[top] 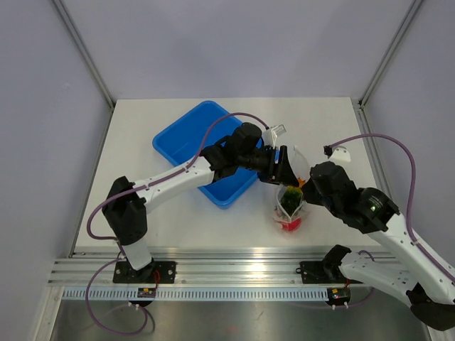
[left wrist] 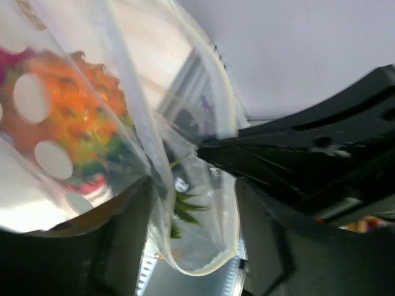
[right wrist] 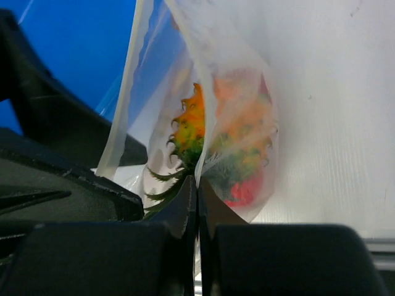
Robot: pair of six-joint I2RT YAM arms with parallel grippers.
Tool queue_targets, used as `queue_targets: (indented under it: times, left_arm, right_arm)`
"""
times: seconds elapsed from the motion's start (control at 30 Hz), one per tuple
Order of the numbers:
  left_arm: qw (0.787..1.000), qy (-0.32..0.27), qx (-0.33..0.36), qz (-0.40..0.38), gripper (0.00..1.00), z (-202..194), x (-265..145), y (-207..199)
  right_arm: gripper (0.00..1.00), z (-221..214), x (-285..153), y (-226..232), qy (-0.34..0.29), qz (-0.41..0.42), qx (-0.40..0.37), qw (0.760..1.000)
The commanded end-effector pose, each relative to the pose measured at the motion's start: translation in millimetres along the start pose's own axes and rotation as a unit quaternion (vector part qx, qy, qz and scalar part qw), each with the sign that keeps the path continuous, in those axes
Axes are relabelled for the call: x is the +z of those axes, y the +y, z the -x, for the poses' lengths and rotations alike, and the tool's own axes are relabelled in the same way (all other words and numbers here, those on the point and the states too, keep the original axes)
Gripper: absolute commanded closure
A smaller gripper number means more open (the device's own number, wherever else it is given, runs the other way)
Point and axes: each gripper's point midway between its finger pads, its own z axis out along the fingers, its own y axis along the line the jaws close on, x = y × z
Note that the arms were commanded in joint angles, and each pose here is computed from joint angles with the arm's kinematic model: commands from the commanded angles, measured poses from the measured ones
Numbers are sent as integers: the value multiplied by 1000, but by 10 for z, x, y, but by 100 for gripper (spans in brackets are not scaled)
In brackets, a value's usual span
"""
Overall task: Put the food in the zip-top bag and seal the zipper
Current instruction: Adjust the zipper food storage bag at the center of the board.
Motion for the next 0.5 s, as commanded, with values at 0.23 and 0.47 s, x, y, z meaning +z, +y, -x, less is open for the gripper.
queue_targets:
  times: [0.23,0.47]
  left_arm:
    - [989,-102,96,44,23,625,-705,-178]
    - [985,-100,101,95,13,693,-770,152]
  right_arm:
    - [100,14,-55,268,-4,96,-98,990]
    - [100,-56,20,353,5,113,-105,988]
